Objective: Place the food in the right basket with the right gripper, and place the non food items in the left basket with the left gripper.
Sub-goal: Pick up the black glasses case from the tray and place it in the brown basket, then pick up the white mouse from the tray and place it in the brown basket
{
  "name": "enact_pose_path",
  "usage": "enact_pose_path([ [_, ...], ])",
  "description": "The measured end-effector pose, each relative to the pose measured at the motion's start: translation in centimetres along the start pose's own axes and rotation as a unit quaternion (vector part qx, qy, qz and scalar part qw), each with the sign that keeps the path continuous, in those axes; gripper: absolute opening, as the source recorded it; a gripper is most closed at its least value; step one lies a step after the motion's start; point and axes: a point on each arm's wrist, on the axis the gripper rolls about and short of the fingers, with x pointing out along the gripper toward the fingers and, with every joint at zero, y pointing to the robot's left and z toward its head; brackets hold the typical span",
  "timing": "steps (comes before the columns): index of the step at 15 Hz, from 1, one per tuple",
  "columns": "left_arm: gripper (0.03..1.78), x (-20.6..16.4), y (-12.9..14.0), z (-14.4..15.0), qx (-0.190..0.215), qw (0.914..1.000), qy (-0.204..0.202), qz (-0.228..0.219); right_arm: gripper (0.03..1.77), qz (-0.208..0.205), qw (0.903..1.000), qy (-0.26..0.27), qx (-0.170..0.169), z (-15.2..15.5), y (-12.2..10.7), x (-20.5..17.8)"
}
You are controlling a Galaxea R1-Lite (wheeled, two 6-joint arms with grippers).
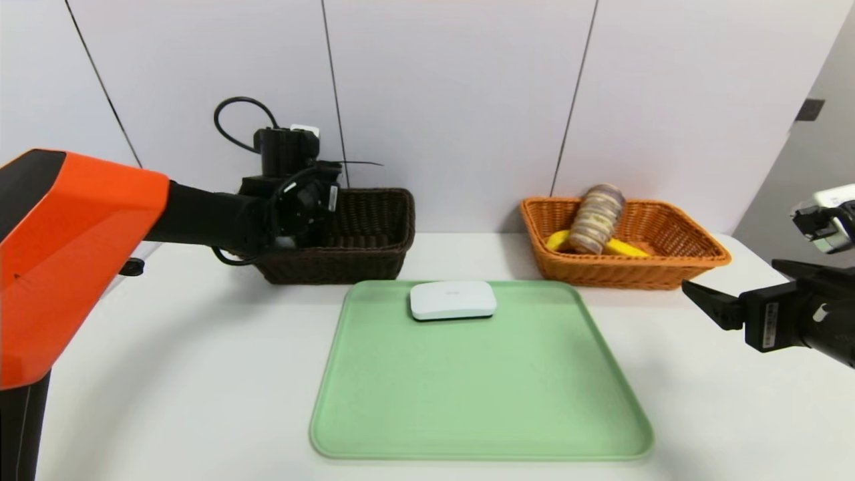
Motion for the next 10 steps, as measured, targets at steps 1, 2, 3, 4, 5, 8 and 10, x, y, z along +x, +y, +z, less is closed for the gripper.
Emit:
enact_pose_path([
  [1, 1.42, -0.4, 0.2, 0.7, 0.001, 1.0000, -0.009, 0.000, 1.71, 0.000, 1.0000, 0.001, 0.000, 0.0, 0.0, 0.0],
  [2, 1.45, -0.9, 0.5, 1.5, 0.001, 0.9998, -0.018, -0.001, 1.71, 0.000, 1.0000, 0.001, 0.000, -0.1, 0.0, 0.0],
  [3, 1.48, -1.5, 0.8, 2.4, -0.001, 0.9996, -0.029, -0.004, 1.71, 0.002, 1.0000, 0.001, 0.000, -0.1, 0.0, 0.0],
  [4, 1.51, -2.4, 1.2, 3.6, -0.005, 0.9990, -0.044, -0.008, 1.71, 0.003, 1.0000, 0.001, 0.000, -0.1, 0.1, 0.0],
  [5, 1.53, -3.1, 1.5, 4.6, -0.009, 0.9984, -0.055, -0.013, 1.71, 0.004, 1.0000, 0.001, -0.001, -0.1, 0.1, 0.0],
  [8, 1.59, -6.4, 1.5, 7.6, -0.018, 0.9949, -0.092, -0.037, 1.71, 0.005, 1.0000, 0.000, -0.001, -0.1, 0.1, 0.0],
  [10, 1.61, -8.8, 0.7, 9.1, -0.020, 0.9914, -0.115, -0.060, 1.71, 0.004, 1.0000, -0.002, -0.001, 0.0, 0.1, 0.0],
])
